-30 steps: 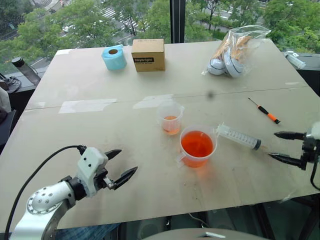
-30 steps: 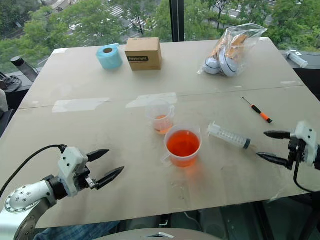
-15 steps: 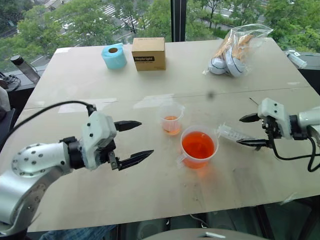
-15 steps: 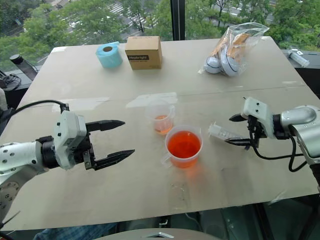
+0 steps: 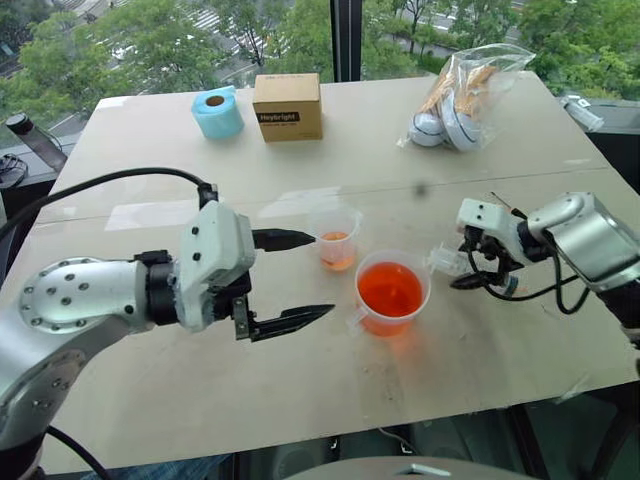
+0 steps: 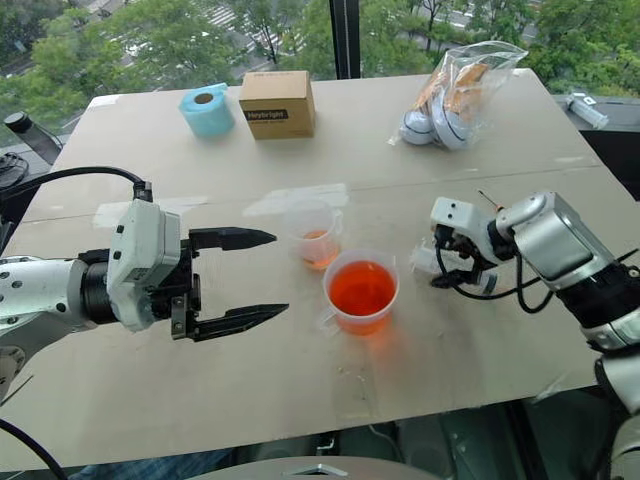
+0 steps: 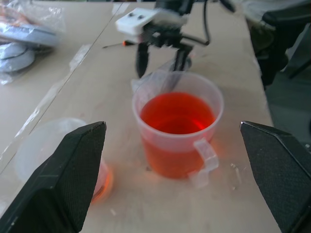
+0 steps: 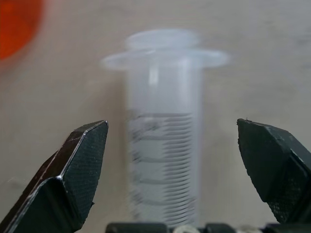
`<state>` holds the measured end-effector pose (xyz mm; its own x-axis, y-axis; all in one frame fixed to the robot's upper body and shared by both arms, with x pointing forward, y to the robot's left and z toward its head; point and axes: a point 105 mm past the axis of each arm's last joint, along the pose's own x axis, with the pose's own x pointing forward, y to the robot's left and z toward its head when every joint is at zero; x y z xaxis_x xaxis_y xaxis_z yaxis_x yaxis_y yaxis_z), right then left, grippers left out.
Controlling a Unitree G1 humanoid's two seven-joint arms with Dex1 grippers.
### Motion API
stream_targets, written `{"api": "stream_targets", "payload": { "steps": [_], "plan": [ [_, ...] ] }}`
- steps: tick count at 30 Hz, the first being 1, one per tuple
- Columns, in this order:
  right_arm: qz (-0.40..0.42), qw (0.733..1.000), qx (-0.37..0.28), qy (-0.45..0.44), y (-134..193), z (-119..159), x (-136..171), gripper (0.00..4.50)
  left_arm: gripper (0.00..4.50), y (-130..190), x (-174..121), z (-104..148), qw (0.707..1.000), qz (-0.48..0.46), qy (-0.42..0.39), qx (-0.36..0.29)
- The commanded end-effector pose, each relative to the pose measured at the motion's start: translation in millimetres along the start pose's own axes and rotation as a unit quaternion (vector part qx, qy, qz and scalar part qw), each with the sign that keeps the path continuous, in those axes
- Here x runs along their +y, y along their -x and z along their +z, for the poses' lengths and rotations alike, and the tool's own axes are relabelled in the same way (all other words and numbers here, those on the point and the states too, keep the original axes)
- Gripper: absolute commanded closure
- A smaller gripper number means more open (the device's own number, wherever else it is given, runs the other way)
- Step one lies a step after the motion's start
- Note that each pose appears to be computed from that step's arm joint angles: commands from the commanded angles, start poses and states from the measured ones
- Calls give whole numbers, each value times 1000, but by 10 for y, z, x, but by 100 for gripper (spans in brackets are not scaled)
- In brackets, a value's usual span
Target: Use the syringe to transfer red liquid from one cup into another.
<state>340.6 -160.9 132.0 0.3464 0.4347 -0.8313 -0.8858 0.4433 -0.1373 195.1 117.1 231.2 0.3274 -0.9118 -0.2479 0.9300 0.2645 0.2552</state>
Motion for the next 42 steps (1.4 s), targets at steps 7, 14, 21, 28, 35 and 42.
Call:
{"api": "stream_targets", "payload": {
  "steps": [7, 14, 21, 28, 35, 42],
  "plan": [
    [9, 1000, 13, 14, 38, 111, 43, 240, 0, -9, -102, 67, 1000, -22, -8, -5],
    [16, 1000, 8, 17, 96, 95, 89, 308, 0, 6, -62, 91, 1000, -14, -7, -11],
    [-6, 993, -116, -32, 706, 456, -65, 308, 0, 115, 208, 168, 998, 44, 2, -39],
    [85, 885, -455, -47, 1612, 1226, 168, 308, 0, 163, 487, 423, 994, 68, -6, -89],
    [159, 737, -656, 5, 2025, 1399, 671, 308, 0, 214, 658, 788, 984, 68, -7, -165],
    [169, 714, -679, -28, 1571, 1271, 1009, 308, 0, 161, 602, 1002, 981, -3, -18, -193]
  ]
}}
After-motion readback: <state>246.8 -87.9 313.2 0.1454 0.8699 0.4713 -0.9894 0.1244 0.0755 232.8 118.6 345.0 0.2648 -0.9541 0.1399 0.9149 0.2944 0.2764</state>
